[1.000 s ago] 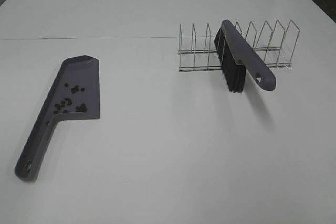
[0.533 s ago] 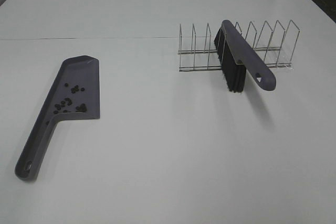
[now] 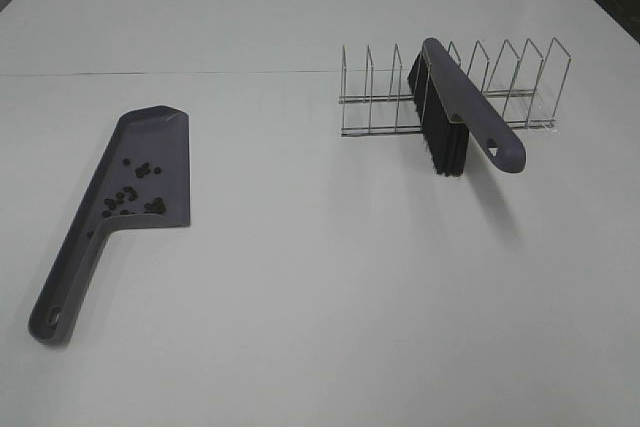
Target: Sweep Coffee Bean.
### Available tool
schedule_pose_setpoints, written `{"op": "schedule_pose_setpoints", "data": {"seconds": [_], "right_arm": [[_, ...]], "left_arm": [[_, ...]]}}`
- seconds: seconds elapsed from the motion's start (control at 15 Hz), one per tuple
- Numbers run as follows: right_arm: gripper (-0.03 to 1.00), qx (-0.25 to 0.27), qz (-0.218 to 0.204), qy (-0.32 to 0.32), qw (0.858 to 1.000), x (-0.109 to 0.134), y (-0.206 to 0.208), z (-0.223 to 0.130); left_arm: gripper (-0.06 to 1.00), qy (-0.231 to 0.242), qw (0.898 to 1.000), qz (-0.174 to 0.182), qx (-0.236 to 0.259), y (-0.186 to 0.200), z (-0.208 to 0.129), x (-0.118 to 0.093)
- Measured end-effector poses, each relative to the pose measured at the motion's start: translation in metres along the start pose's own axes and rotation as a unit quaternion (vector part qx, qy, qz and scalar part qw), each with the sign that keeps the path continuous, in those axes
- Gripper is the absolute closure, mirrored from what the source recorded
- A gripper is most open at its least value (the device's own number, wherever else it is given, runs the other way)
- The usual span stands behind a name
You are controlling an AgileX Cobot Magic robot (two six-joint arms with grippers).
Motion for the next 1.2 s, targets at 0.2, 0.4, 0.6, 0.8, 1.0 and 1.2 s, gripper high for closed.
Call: {"op": "schedule_pose_setpoints", "data": {"seconds": [0.2,0.4,0.6,0.8,1.0,1.2], "right_arm": [[0.2,0.0,0.0,0.0,1.0,0.0,0.0,0.0],[0.2,0.0,0.0,0.0,1.0,0.0,0.0,0.0],[0.2,0.0,0.0,0.0,1.0,0.0,0.0,0.0],[0.2,0.0,0.0,0.0,1.0,0.0,0.0,0.0],[0.2,0.0,0.0,0.0,1.0,0.0,0.0,0.0],[0.2,0.0,-0.007,-0.006,1.0,0.0,0.0,0.0]], "left_arm": [[0.17,0.0,1.0,0.0,0.0,0.0,0.0,0.0],[0.17,0.01,1.0,0.02,-0.002,0.0,0.0,0.002],[0.17,0.039,0.996,0.077,-0.009,0.001,0.0,0.006],[0.17,0.06,0.991,0.119,-0.014,0.003,0.0,0.009],[0.17,0.068,0.989,0.134,-0.015,0.003,0.0,0.01],[0.17,0.067,0.989,0.134,-0.015,0.003,0.0,0.01]]}}
Point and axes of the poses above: a point on each arm's last joint axis where the gripper is mounted, y pointing back along that axis away from the gripper, x along the wrist's bending axis when the last joint is at zero, z = x × y, the point moved 5 cm from there along -y, pointing out along that axis toward the gripper, and after that the axes turned 4 degrees about y, right-handed, at the moved point
